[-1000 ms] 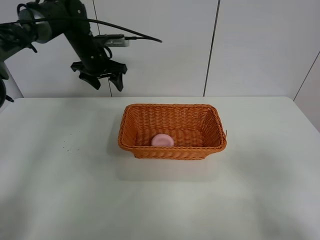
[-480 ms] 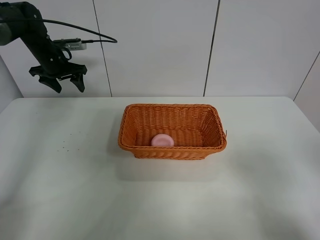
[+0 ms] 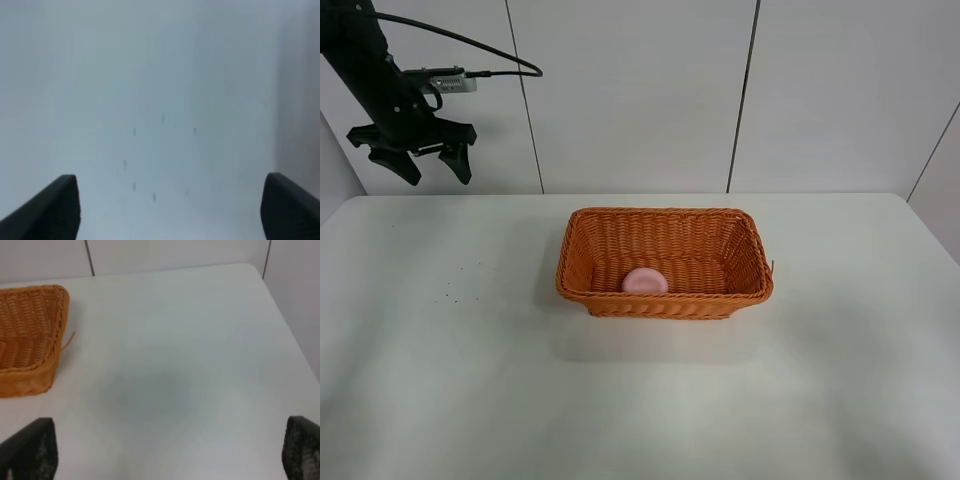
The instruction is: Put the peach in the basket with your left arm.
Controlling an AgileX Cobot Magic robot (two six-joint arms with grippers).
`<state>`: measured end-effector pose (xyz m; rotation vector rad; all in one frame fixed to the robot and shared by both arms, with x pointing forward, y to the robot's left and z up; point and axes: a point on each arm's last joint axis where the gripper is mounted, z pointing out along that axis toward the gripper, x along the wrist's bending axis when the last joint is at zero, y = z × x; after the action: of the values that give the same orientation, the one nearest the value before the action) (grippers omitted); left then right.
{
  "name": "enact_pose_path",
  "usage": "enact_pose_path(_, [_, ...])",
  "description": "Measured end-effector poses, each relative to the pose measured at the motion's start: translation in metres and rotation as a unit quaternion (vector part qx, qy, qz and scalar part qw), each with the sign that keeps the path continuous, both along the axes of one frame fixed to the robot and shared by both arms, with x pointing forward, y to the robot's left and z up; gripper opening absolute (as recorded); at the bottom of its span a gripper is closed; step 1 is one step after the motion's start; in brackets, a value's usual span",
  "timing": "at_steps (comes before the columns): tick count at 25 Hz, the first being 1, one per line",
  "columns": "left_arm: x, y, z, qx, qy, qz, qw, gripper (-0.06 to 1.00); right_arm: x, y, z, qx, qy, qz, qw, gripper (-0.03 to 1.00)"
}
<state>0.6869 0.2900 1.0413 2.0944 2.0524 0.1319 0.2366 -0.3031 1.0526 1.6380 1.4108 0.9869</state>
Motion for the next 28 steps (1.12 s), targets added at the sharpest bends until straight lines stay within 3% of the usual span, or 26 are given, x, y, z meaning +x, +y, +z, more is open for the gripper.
enact_pose_path(8, [-0.101,0.001,0.019,-0.001,0.055,0.002,0.999,0.84,0.0,0.0,0.0,0.0,0.0,0.0,1.0,0.69])
enact_pose_path(14, [-0.204,0.002,0.032,0.001,0.056,0.002,0.998,0.84,0.0,0.0,0.0,0.0,0.0,0.0,1.0,0.69])
enact_pose_path(18, [-0.268,0.003,0.024,0.001,0.05,0.002,0.999,0.84,0.0,0.0,0.0,0.0,0.0,0.0,1.0,0.69])
enact_pose_path(22, [-0.327,0.003,0.01,0.001,0.019,0.003,1.0,0.84,0.0,0.0,0.0,0.0,0.0,0.0,1.0,0.69])
enact_pose_path(28, [-0.39,0.004,-0.008,-0.001,-0.125,0.006,0.992,0.84,0.0,0.0,0.0,0.0,0.0,0.0,1.0,0.69])
